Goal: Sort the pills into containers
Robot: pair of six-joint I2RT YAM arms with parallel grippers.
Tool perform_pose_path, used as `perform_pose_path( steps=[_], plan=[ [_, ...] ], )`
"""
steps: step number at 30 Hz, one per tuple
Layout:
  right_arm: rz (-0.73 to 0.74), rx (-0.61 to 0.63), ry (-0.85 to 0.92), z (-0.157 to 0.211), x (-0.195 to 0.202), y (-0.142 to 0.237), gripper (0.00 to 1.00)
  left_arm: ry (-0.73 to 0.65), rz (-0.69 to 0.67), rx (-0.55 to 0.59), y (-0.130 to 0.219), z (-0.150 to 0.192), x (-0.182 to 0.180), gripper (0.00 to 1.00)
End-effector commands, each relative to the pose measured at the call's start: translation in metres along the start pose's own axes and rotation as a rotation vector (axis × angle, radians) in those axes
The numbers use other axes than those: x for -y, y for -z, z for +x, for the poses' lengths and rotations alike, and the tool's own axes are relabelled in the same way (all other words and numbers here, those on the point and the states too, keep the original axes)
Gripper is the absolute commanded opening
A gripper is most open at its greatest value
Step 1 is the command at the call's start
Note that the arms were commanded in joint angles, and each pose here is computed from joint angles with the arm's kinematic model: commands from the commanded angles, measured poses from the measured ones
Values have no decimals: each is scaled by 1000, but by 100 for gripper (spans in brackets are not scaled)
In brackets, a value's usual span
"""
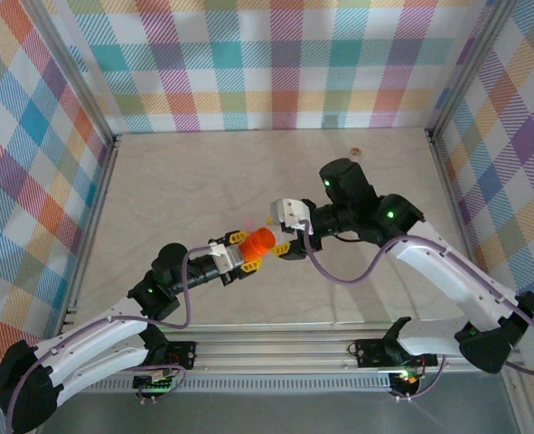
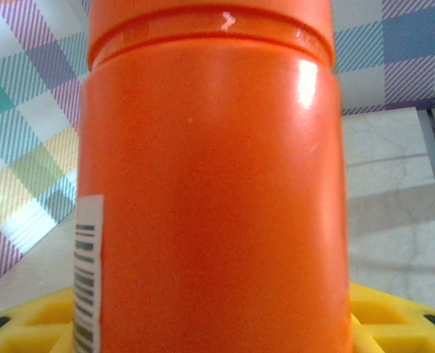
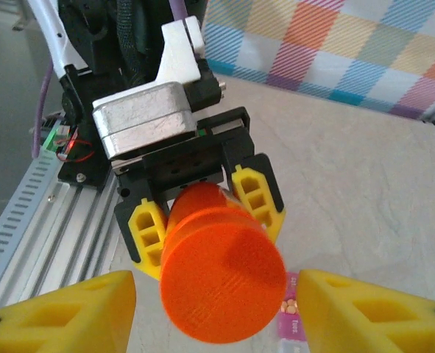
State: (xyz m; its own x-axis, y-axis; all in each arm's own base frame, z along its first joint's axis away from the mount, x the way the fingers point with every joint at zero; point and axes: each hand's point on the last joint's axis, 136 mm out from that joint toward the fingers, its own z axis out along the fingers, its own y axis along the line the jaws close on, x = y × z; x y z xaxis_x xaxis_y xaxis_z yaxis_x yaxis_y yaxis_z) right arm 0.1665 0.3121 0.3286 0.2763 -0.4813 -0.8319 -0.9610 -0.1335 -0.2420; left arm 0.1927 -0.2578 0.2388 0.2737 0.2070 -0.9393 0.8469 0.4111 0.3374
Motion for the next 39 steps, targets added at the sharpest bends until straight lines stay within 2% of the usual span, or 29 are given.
perform_pose_path(
  steps=[1,11,20,27,29,32,34,39],
  plan=[
    [-123,-39,71,4,-13,-1,61,-25,23,43,-1,-17,-2,0],
    [-257,-47,51,6,-20,-12,61,-25,21,34,-2,-16,-2,0],
    [-253,-83,61,21,-20,-24,60,-21,21,29,-3,-14,-3,0],
    [-246,-111,79,31,-23,-30,63,-20,25,27,-4,-13,-2,0],
    [-255,-114,78,31,-24,-29,59,-18,23,22,-5,-12,-3,0],
    [-269,-122,60,30,-25,-28,41,-16,21,16,-5,-10,-3,0],
    [-295,-132,24,30,-28,-27,32,-15,15,10,-6,-9,-4,0],
    [-329,-139,-173,37,-37,-39,32,-22,1,2,-6,-8,-7,0]
  ],
)
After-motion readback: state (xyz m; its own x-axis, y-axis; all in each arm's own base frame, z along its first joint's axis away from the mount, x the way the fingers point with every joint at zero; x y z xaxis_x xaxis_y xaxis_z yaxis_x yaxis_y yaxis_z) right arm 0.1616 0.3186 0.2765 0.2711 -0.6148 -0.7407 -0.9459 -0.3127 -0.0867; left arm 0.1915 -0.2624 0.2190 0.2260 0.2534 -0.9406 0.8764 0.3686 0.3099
